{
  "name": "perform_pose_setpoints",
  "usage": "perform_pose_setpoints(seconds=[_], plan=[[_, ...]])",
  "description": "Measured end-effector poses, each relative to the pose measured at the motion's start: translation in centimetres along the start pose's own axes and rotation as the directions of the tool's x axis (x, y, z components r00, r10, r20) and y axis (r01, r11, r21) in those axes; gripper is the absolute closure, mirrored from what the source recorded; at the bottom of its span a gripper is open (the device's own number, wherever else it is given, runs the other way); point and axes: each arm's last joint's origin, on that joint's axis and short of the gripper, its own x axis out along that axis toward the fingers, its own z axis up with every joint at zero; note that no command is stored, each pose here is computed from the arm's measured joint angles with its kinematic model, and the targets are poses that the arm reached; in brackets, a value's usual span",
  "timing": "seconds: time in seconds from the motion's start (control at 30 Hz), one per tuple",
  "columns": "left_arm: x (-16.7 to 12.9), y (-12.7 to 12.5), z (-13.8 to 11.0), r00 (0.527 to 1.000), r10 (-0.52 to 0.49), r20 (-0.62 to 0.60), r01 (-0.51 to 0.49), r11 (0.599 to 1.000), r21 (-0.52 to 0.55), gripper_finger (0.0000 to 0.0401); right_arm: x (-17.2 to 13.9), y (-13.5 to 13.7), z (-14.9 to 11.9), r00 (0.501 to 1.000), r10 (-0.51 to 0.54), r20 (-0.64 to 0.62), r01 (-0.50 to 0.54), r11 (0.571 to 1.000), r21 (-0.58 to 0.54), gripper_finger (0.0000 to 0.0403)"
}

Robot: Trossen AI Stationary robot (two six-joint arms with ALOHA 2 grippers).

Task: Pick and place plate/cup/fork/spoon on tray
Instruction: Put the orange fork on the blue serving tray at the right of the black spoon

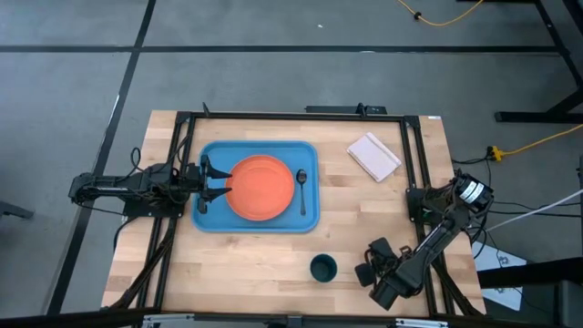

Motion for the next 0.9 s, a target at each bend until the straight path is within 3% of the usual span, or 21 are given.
perform_pose_setpoints(seconds=[0.53, 0.9], plan=[[0.0, 0.0, 0.0, 1.000, 0.000, 0.000, 0.000, 1.000, 0.000, 0.0193, -0.3, -0.1, 0.3, 0.999, -0.014, 0.040, 0.014, 1.000, -0.004, 0.0402], [0.0, 0.0, 0.0, 1.000, 0.000, 0.000, 0.000, 1.000, 0.000, 0.0193, -0.1, 0.3, 1.0, 0.999, -0.036, 0.000, 0.036, 0.999, 0.011, 0.0403]])
